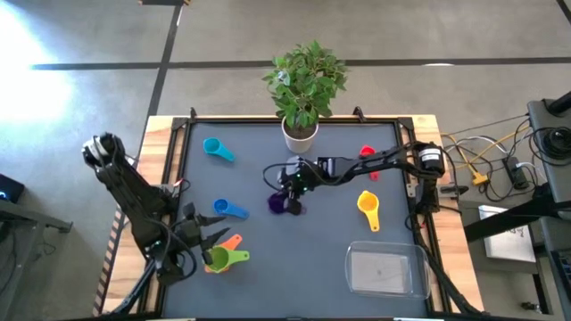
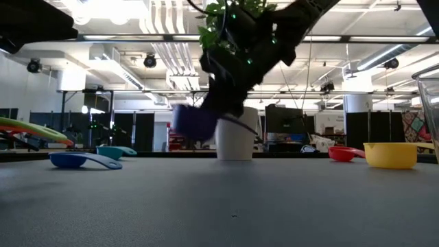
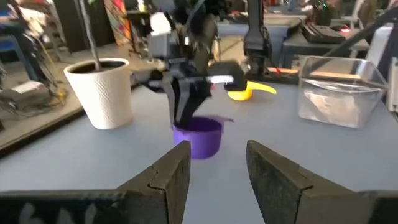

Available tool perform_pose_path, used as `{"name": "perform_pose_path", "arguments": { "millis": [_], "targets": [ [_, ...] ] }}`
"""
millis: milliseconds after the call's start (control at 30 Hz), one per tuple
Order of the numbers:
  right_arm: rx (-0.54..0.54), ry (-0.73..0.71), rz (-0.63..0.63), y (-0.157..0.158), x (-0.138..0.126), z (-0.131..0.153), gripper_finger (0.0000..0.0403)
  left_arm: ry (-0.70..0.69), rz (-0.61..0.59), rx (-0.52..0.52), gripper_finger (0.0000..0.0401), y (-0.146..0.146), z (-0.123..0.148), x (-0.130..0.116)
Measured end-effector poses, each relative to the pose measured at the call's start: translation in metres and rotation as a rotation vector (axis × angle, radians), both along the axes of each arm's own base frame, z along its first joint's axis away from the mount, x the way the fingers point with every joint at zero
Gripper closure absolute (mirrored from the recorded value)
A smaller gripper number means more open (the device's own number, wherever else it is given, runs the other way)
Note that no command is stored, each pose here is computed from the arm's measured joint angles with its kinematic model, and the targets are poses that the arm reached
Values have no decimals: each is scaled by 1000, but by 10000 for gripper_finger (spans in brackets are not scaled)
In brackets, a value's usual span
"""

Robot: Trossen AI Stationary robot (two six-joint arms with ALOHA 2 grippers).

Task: Nest measuring cups in basket
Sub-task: Stack the violet measuring cup on top of the green measuring cup

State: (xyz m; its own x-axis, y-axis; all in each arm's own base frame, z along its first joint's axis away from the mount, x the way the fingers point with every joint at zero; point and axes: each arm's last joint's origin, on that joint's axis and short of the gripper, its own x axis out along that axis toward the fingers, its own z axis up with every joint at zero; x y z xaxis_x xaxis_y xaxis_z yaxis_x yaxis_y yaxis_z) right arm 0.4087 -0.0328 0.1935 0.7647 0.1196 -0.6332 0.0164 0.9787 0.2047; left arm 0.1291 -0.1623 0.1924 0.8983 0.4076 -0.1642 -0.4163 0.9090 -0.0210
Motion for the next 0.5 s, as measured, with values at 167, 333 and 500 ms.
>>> {"name": "perform_pose_path", "arguments": {
  "millis": [167, 333, 500],
  "targets": [
    [3, -95, 94, 14, 13, 25, 394, 37, -19, 7, 262, 11, 11, -7],
    [-7, -181, 164, 30, 22, 47, 394, 60, -18, -9, 262, 29, 25, -18],
    [-16, -215, 199, 42, 30, 53, 394, 51, -12, -78, 262, 47, 31, -28]
  ]
}}
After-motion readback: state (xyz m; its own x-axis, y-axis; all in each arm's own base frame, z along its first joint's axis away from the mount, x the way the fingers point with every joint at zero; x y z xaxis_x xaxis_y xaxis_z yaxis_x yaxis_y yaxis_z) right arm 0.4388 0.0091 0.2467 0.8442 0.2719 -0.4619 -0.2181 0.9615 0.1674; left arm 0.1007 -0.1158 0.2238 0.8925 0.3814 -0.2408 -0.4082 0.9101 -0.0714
